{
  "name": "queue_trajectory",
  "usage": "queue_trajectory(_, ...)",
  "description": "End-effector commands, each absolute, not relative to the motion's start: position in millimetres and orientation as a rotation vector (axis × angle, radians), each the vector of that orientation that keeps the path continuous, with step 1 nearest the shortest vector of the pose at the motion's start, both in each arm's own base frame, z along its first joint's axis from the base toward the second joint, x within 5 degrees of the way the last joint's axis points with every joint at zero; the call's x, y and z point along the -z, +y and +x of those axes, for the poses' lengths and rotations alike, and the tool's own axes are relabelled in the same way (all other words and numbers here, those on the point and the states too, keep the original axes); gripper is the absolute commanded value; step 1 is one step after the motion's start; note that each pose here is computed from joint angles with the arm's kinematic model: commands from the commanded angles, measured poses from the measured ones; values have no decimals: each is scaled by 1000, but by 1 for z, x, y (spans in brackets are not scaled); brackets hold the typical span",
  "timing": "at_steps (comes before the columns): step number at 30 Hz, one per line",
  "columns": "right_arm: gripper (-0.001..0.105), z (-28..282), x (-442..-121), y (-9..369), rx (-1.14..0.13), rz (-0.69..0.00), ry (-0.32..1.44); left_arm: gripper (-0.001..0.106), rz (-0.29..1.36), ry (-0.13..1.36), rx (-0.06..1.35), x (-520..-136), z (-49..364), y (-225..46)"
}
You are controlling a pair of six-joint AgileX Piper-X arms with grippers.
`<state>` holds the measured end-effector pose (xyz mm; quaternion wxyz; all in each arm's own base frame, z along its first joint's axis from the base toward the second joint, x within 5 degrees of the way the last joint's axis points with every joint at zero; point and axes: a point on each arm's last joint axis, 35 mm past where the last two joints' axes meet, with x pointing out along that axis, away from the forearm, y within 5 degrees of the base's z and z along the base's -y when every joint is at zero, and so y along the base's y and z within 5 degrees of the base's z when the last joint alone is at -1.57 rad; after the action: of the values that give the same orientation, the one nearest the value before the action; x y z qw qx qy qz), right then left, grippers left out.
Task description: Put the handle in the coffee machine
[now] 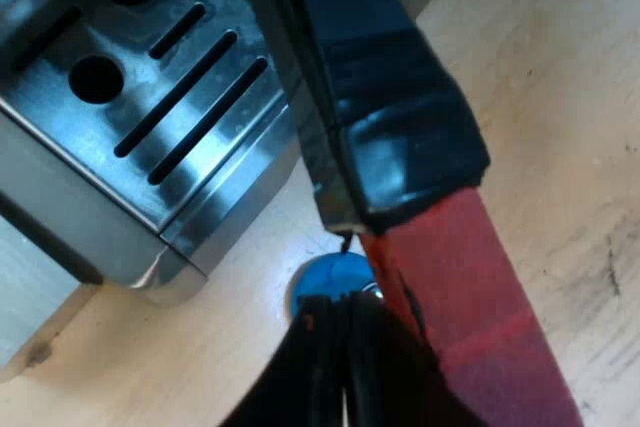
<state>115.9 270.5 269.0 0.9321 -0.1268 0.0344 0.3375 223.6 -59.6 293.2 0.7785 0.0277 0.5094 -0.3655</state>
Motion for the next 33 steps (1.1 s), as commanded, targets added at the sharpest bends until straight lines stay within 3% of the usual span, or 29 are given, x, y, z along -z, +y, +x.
queue_trajectory(1, 32, 110, -284, 257, -702, -274, 77, 1, -14, 1080, 905, -300, 216, -72)
queue_trajectory(16, 32, 91, -342, 204, -725, -356, 148, 1, 28, 1122, 998, -301, 201, -106)
queue_trajectory(27, 32, 88, -345, 196, -725, -387, 175, 1, 129, 1099, 1149, -302, 184, -138)
queue_trajectory(33, 32, 88, -345, 196, -725, -390, 177, 1, 238, 968, 1265, -305, 180, -154)
